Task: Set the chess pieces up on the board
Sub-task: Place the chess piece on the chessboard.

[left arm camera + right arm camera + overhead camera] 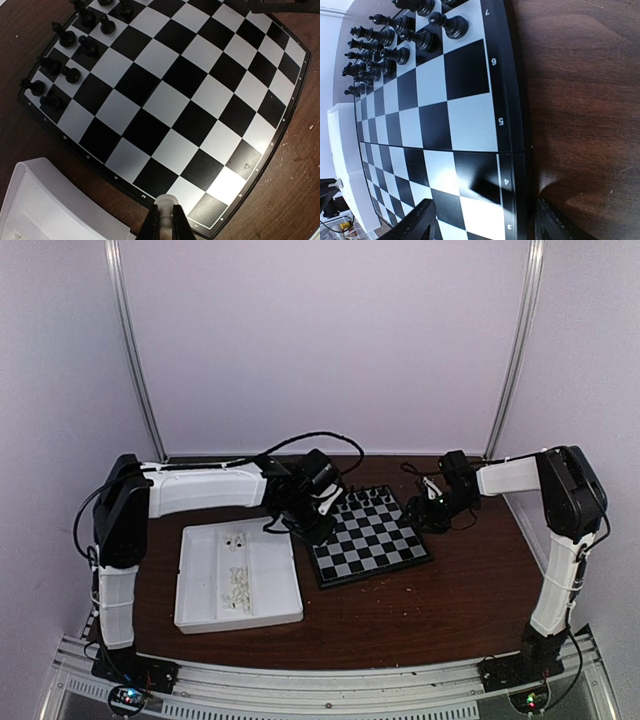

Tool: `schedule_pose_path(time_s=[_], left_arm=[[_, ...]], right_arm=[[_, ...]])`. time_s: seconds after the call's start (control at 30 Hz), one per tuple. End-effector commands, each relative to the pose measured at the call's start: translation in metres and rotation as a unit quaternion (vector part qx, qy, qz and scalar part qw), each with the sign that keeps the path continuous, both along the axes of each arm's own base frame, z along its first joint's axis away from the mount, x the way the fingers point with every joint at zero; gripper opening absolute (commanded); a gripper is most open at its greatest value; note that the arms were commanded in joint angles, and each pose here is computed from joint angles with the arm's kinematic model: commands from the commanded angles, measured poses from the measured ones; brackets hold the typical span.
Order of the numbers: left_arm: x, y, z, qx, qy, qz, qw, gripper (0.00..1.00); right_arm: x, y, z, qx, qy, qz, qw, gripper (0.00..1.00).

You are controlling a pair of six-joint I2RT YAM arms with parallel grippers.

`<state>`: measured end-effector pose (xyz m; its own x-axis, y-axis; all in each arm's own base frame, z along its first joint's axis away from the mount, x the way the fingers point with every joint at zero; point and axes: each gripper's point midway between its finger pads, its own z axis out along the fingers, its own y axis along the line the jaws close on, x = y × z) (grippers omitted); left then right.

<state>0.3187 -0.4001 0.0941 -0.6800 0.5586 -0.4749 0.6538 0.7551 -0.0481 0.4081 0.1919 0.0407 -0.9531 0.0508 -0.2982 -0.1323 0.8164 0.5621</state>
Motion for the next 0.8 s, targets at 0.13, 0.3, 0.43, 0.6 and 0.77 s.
schedule_pose_path(time_s=[0.13,0.3,0.43,0.6,0.77], left_arm=[[-0.008,-0.019,-0.012,-0.006,0.012,-0.031,0.999,0.07],[-0.018,-0.018,-0.024,0.006,0.024,-0.036,0.999,0.07],[-0.022,-0.016,-0.032,0.018,0.027,-0.032,0.999,0.07],[-0.021,-0.014,-0.034,0.024,0.027,-0.024,0.999,0.07],[-0.022,-0.010,-0.043,0.036,0.033,-0.021,0.999,0.07]], right_arm=[[-0.010,-0.008,0.005,-0.030,0.002,-0.001,1.000,0.71],[-0.011,-0.009,0.004,-0.031,0.002,-0.002,1.000,0.71],[-0.011,-0.009,0.003,-0.031,0.003,-0.003,0.999,0.71],[-0.010,-0.009,0.003,-0.033,0.002,-0.003,0.999,0.71],[-0.010,-0.009,0.003,-0.034,0.003,-0.003,0.999,0.71]])
